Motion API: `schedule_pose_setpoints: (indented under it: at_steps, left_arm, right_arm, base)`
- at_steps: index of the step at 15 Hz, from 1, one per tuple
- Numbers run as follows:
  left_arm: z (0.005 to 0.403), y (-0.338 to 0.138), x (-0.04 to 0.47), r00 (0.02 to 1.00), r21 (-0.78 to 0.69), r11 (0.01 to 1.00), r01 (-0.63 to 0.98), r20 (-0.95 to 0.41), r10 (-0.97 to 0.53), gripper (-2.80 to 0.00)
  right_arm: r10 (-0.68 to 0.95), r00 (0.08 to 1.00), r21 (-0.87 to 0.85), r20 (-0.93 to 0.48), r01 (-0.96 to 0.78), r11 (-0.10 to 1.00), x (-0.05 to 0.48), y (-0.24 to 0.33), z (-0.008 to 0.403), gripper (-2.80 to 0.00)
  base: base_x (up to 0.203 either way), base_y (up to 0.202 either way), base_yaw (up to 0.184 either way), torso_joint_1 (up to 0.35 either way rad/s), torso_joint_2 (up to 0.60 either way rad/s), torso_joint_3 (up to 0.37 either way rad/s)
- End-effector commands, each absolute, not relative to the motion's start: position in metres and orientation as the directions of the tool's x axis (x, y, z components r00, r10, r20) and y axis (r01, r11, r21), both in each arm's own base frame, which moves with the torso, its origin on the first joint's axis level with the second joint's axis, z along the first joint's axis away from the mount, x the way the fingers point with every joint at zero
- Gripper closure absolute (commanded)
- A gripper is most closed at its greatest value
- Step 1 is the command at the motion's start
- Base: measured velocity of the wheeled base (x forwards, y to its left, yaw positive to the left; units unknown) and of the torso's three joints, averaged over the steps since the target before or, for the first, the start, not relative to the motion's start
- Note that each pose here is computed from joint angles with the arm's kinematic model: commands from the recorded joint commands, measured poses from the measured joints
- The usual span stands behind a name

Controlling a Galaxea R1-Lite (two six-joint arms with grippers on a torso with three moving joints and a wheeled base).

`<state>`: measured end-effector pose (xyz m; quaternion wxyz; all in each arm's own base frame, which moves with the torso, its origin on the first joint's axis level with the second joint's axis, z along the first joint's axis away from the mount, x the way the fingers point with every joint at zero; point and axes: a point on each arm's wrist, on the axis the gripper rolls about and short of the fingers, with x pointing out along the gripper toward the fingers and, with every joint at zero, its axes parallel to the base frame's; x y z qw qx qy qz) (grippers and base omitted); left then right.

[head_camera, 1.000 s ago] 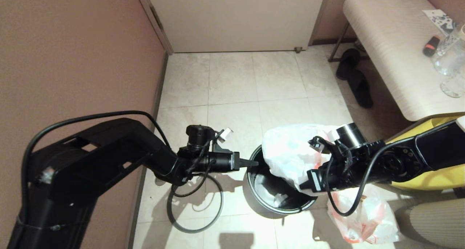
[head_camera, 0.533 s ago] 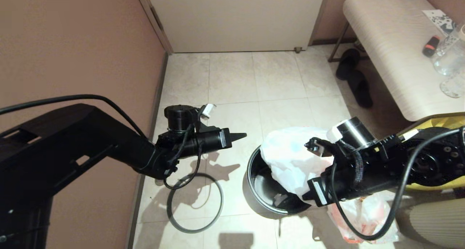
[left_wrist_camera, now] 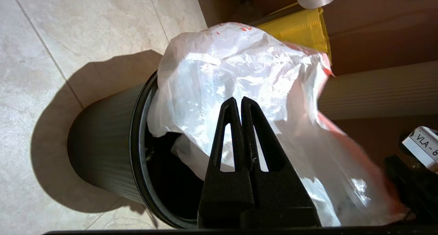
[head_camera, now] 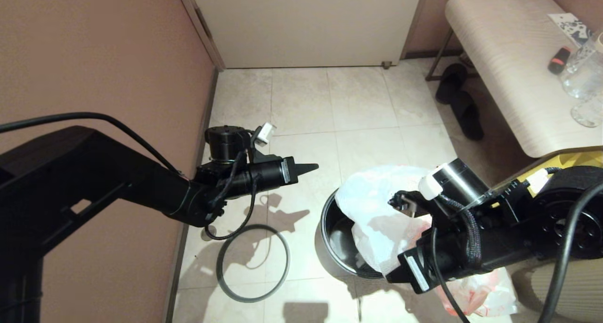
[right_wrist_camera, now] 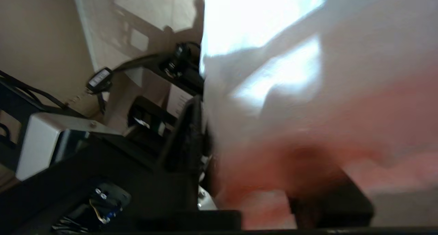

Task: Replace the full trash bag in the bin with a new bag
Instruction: Put the new garbage bag on the trash can

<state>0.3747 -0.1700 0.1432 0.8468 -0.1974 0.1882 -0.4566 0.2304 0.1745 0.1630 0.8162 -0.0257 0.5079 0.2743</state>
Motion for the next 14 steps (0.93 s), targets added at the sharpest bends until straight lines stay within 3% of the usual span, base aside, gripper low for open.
schedule_pose_setpoints:
  at_steps: [1, 8, 9, 10, 11, 14]
  left_arm:
    - [0.145, -0.171, 0.374, 0.507, -0.504, 0.498, 0.706, -0.131, -0.852, 0.00]
    - [0.156, -0.171, 0.368, 0.506, -0.491, 0.491, 0.720, -0.112, -0.855, 0.00]
    - [0.155, -0.172, 0.367, 0.504, -0.491, 0.489, 0.721, -0.113, -0.856, 0.00]
    - [0.154, -0.175, 0.367, 0.498, -0.493, 0.485, 0.722, -0.115, -0.859, 0.00]
    - [0.155, -0.181, 0.364, 0.502, -0.490, 0.489, 0.722, -0.116, -0.857, 0.00]
    - [0.153, -0.202, 0.357, 0.593, -0.397, 0.589, 0.704, -0.127, -0.795, 0.00]
  right_arm:
    - [0.394, 0.343, 0.219, -0.852, -0.450, 0.866, 0.220, 0.168, 0.172, -2.80]
    - [0.431, 0.481, 0.383, -0.763, -0.200, 0.902, 0.201, 0.132, 0.216, -2.80]
    - [0.418, 0.520, 0.394, -0.744, -0.164, 0.905, 0.210, 0.123, 0.218, -1.32]
    - [0.416, 0.583, 0.415, -0.698, -0.145, 0.898, 0.224, 0.117, 0.221, 0.00]
    - [0.420, 0.669, 0.446, -0.613, -0.145, 0.883, 0.244, 0.111, 0.227, 0.00]
    - [0.397, 0.794, 0.490, -0.461, -0.146, 0.860, 0.305, 0.100, 0.225, 0.00]
  base:
    - [0.000, 0.000, 0.000, 0.000, 0.00, 0.000]
    - [0.000, 0.000, 0.000, 0.000, 0.00, 0.000]
    - [0.000, 0.000, 0.000, 0.000, 0.00, 0.000]
    - [0.000, 0.000, 0.000, 0.000, 0.00, 0.000]
    - [0.000, 0.000, 0.000, 0.000, 0.00, 0.000]
    - [0.000, 0.000, 0.000, 0.000, 0.00, 0.000]
